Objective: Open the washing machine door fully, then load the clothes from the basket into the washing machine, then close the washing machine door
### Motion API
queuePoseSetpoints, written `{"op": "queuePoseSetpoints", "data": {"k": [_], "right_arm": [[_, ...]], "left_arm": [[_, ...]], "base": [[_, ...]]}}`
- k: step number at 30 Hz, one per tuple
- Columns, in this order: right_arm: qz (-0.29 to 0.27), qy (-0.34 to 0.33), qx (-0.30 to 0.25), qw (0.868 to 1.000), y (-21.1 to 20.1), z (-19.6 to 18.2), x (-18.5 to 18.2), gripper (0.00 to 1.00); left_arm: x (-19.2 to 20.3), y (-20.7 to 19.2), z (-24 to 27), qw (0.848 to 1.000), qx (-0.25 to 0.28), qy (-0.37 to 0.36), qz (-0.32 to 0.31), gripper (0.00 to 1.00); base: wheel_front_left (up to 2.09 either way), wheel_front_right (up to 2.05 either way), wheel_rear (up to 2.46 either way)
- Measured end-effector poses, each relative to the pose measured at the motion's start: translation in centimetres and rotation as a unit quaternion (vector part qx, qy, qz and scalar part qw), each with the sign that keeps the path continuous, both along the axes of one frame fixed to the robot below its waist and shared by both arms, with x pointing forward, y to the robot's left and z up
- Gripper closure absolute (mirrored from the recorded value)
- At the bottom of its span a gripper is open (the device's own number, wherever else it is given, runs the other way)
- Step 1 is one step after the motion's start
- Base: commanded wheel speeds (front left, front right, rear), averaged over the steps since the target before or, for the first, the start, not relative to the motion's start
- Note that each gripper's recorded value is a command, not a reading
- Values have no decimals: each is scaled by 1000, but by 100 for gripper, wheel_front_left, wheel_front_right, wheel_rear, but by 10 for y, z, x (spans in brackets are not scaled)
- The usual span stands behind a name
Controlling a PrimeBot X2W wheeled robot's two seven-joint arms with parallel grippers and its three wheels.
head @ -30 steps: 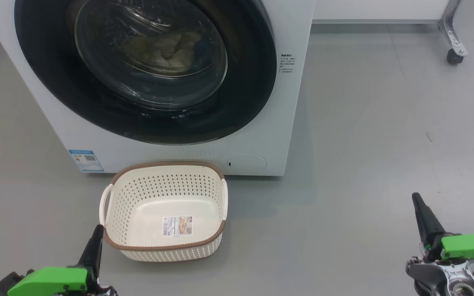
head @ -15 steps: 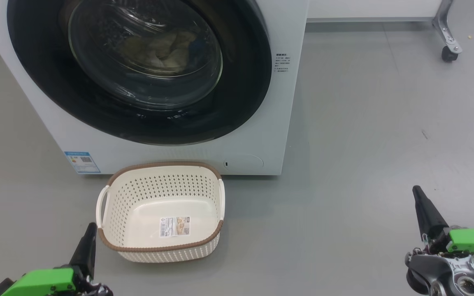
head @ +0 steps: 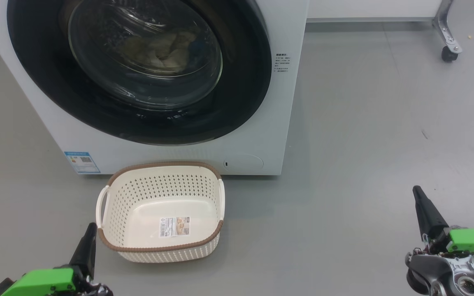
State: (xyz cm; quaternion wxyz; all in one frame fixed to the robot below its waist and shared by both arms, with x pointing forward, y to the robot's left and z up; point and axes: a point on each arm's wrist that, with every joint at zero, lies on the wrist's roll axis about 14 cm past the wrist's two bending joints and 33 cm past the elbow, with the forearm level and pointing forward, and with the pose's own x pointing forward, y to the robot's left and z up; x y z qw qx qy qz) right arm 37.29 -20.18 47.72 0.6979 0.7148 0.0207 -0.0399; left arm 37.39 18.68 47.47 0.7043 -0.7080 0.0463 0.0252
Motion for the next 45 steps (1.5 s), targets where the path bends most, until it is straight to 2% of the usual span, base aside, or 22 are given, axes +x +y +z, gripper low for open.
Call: {"op": "queuePoseSetpoints", "data": {"k": [45], "right_arm": [[1, 0, 0, 1000, 0, 0, 0, 100]], "left_arm": [[0, 1, 0, 1000, -1, 0, 1, 100]], "base": [[0, 0, 0]]}}
